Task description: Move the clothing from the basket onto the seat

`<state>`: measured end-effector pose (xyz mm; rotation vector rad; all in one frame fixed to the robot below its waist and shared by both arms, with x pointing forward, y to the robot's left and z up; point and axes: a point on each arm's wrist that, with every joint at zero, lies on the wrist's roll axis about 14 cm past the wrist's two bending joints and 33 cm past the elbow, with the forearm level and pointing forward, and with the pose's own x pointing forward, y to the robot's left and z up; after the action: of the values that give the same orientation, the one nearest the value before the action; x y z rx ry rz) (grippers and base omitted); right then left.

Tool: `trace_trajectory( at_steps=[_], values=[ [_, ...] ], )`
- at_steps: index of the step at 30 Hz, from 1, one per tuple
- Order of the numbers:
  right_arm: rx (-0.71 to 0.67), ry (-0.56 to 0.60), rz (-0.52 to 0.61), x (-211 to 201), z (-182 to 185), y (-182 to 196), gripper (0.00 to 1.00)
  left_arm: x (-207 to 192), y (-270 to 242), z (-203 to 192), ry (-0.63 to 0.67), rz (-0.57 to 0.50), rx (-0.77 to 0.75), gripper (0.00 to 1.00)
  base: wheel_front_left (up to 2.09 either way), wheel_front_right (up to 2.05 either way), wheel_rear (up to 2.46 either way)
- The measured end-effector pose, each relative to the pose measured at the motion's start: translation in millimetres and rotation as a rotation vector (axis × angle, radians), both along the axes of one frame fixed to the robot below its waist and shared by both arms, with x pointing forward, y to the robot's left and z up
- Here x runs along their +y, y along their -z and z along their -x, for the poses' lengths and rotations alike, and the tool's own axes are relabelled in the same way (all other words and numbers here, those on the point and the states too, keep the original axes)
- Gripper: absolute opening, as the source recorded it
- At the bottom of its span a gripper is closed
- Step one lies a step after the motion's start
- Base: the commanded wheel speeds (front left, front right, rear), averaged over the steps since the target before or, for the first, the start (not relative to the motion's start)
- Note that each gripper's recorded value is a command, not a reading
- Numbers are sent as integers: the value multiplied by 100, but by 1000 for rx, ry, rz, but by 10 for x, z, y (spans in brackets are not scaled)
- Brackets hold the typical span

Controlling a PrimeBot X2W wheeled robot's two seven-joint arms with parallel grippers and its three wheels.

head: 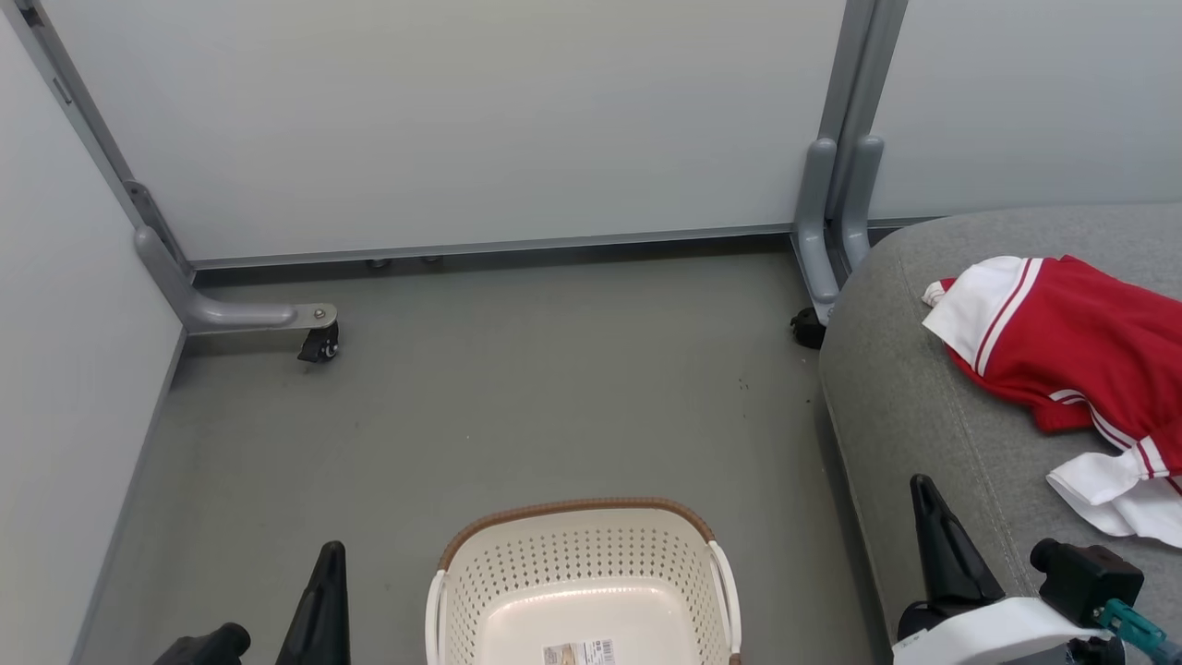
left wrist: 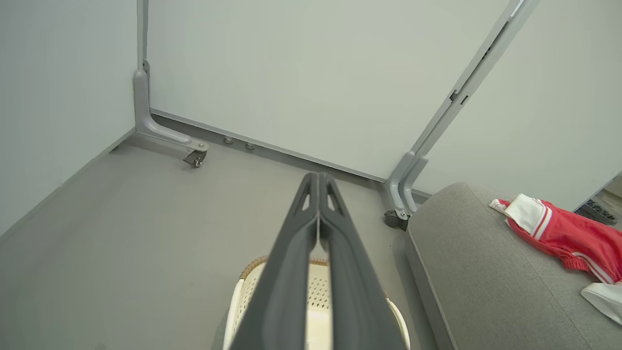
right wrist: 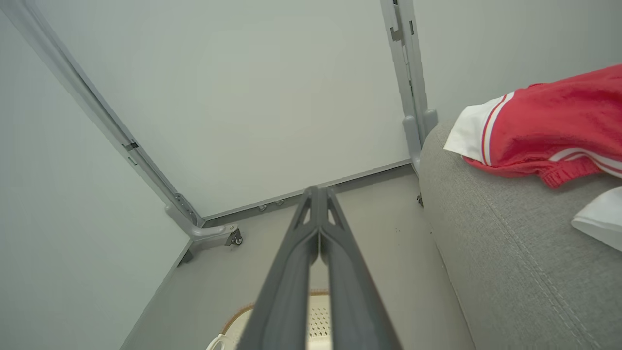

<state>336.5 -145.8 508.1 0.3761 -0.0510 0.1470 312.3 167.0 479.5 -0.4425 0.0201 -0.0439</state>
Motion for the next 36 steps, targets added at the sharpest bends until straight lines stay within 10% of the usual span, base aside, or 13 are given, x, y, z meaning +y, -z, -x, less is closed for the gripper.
trace_trajectory(
  at_steps=[36],
  values=[
    [107, 67, -520, -268, -239, 43, 0, 212, -56, -315, -72, 489, 42, 0, 0, 0, 0]
  ],
)
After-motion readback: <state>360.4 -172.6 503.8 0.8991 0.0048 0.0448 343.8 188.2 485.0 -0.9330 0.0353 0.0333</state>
